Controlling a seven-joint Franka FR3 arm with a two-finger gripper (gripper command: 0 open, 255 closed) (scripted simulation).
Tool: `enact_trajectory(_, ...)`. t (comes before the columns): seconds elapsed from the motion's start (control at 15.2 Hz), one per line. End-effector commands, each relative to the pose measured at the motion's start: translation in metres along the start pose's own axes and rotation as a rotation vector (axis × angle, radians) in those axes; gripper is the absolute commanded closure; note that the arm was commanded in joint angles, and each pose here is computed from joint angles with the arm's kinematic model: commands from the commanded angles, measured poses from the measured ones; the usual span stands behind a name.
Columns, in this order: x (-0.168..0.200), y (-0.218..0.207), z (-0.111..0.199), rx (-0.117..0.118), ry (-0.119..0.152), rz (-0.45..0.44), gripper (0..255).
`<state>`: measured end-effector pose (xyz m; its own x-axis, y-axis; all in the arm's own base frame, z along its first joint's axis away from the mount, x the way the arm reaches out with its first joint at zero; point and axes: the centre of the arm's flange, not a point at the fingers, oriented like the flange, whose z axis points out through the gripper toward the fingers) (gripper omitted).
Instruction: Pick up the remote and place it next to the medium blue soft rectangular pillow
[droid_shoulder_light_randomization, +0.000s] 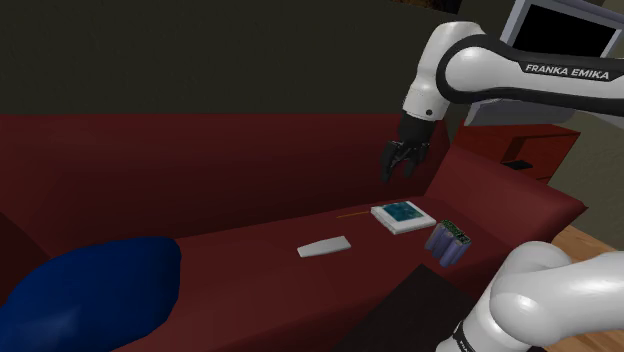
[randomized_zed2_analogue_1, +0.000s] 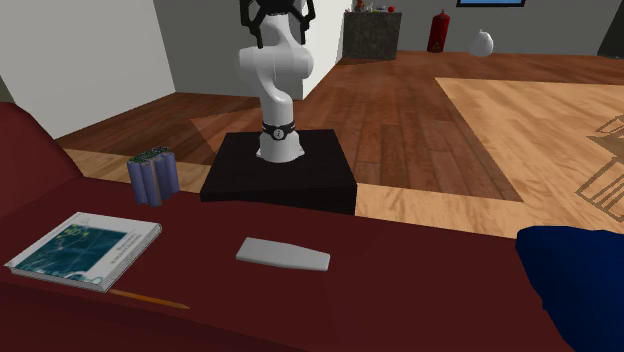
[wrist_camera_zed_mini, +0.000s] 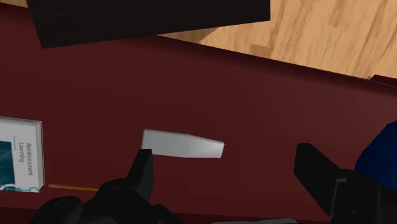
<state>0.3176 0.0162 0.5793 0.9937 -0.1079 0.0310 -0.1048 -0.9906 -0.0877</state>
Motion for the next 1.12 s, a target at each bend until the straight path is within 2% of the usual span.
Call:
enact_trajectory(0.0,0.000,0.000,0.000,0.000,0.000,0.000,0)
enact_trajectory(1.06,0.098,0.040,0.183,-0.023,-0.044,-0.657,0)
